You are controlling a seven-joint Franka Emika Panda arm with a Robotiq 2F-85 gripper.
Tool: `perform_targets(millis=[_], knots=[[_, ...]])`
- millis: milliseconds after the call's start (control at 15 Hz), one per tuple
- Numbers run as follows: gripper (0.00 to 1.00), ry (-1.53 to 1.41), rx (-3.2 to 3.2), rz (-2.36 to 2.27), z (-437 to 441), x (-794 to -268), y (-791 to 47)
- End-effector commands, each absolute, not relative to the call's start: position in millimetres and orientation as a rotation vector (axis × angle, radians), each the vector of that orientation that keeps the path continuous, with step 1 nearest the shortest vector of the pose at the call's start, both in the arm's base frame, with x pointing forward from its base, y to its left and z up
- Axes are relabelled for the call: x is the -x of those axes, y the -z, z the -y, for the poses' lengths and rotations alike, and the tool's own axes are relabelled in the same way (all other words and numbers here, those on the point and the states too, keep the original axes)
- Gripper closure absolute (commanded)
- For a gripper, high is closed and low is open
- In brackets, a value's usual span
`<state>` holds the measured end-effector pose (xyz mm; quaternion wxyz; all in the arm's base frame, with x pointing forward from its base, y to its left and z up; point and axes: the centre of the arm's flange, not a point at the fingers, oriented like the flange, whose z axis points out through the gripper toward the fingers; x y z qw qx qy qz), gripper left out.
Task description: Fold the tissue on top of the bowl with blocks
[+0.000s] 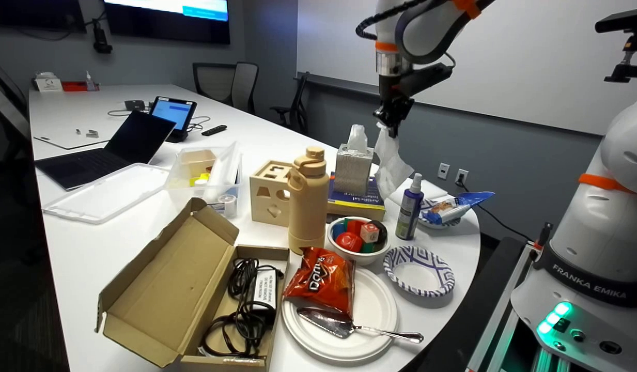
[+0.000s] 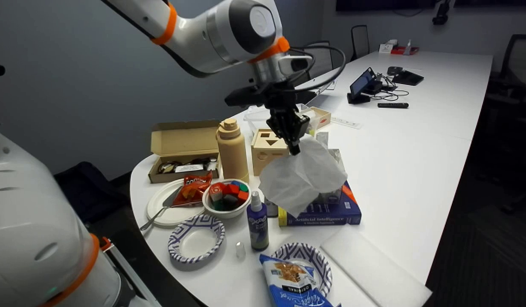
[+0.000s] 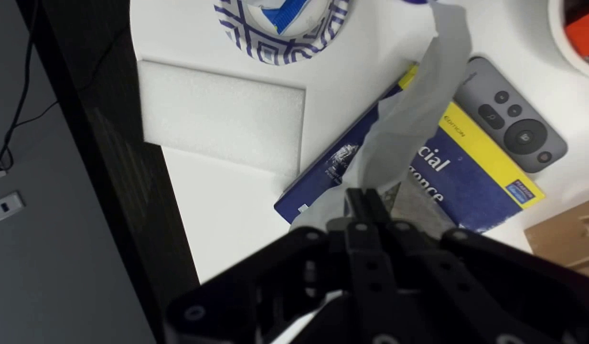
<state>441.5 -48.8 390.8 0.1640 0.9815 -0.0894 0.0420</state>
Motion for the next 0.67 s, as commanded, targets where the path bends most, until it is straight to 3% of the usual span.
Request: perform_targets(millis=[0, 600], knots=[[1.00, -0.138, -2.846, 0.250, 13.4, -391.0, -458.0], [1.00, -0.252, -3.077, 0.174, -74.1, -309.9, -537.4]])
